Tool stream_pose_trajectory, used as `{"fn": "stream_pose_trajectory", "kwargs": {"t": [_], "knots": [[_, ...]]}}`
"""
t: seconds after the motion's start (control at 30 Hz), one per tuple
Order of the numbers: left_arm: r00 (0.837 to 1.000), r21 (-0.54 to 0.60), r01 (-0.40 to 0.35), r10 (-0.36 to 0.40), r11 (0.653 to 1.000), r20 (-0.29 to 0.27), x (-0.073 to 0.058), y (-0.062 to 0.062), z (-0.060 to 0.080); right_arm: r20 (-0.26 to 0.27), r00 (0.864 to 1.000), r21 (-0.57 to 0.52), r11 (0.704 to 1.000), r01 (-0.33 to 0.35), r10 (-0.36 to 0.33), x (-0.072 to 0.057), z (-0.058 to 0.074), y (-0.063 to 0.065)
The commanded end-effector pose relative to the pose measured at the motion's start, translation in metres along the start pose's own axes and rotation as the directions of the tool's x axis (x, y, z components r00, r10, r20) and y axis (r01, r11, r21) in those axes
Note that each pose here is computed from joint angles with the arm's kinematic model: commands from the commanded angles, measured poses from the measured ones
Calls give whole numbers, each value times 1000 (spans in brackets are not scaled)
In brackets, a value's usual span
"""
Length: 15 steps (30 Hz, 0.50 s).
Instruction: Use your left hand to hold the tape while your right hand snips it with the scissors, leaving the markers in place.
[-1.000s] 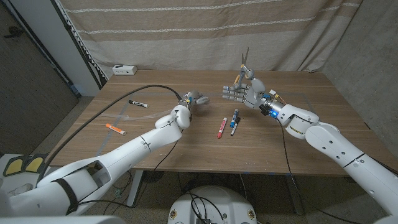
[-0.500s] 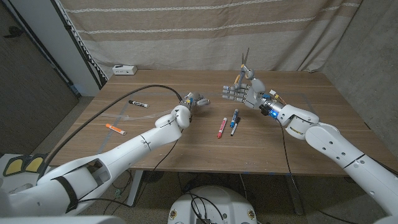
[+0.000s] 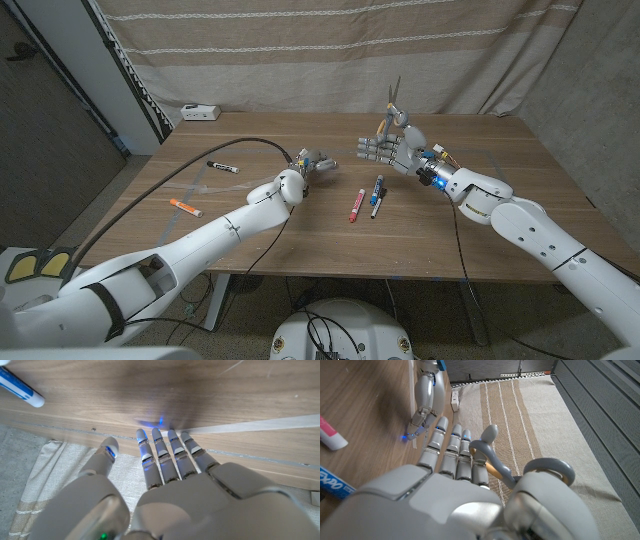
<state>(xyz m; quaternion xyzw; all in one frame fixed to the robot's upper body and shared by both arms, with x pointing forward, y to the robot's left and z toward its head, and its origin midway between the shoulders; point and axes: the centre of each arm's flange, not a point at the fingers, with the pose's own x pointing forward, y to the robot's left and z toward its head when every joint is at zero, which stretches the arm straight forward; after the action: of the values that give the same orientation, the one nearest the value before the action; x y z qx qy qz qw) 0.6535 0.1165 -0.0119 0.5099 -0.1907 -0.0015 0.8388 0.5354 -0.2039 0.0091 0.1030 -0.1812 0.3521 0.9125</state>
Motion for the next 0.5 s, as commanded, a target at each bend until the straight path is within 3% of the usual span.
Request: {"fn": "stream_pose_trajectory", "kwargs": {"t": [0.03,0.5], "knots": [[1000,-23,14,-14,1000,13,3,-3,-3,-7,1000,-5,1000,2,-2,2,1,1],[999,-36,13,-12,999,37,6,-3,-2,-8,1000,1,1000,3,-3,4,0,0]]}}
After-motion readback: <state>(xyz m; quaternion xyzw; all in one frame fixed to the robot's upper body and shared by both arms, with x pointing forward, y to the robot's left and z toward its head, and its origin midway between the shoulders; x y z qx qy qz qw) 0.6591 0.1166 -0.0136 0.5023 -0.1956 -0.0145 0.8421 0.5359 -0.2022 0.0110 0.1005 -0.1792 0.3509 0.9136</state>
